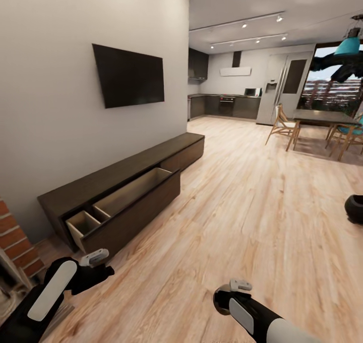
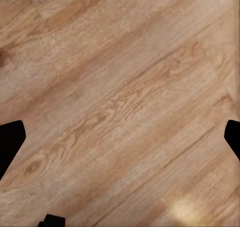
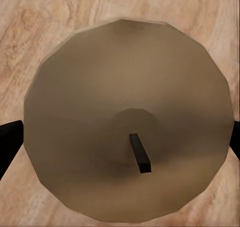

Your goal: Place each of the two pumpkins and all three candles from the living room inside a cabinet in the living room (use any cabinet), then make sure every cabinet is closed, and position the cauldron so it is next to a table in the living room.

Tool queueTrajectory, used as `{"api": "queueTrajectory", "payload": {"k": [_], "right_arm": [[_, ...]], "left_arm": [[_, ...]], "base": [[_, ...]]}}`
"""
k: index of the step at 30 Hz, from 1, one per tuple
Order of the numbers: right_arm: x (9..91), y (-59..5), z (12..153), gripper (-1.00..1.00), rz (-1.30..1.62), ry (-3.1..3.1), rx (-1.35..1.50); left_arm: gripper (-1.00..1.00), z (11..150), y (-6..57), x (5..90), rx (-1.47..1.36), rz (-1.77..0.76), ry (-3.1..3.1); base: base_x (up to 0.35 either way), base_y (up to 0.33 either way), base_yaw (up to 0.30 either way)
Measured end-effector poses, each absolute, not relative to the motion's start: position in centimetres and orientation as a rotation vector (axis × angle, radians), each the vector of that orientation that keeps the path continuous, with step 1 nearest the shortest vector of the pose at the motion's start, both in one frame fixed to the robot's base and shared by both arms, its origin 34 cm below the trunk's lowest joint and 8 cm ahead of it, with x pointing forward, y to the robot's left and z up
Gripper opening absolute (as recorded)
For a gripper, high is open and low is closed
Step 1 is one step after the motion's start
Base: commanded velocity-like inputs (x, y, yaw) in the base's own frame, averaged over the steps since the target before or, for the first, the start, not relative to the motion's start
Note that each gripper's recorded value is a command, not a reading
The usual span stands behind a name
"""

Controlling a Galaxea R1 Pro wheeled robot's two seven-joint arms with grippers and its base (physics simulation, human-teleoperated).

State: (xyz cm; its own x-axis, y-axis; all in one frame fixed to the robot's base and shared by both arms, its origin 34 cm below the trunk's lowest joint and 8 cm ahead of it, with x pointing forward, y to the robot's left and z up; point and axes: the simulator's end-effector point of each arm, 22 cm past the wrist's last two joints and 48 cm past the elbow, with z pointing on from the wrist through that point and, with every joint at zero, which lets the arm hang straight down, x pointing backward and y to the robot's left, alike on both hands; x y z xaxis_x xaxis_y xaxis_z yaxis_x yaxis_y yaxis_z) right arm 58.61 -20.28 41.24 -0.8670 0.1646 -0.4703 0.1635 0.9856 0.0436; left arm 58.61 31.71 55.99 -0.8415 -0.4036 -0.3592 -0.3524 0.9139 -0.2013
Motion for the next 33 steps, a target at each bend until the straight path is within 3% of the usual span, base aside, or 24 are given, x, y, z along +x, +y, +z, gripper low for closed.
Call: {"api": "queueTrajectory", "payload": {"k": [33], "right_arm": [[58.61, -20.27, 41.24, -1.00, 0.003, 2.640, 0.232]], "left_arm": [[1.00, 55.99, 31.73, 58.61, -0.551, -0.178, 2.675]], "base": [[0.000, 0.000, -0.267]]}}
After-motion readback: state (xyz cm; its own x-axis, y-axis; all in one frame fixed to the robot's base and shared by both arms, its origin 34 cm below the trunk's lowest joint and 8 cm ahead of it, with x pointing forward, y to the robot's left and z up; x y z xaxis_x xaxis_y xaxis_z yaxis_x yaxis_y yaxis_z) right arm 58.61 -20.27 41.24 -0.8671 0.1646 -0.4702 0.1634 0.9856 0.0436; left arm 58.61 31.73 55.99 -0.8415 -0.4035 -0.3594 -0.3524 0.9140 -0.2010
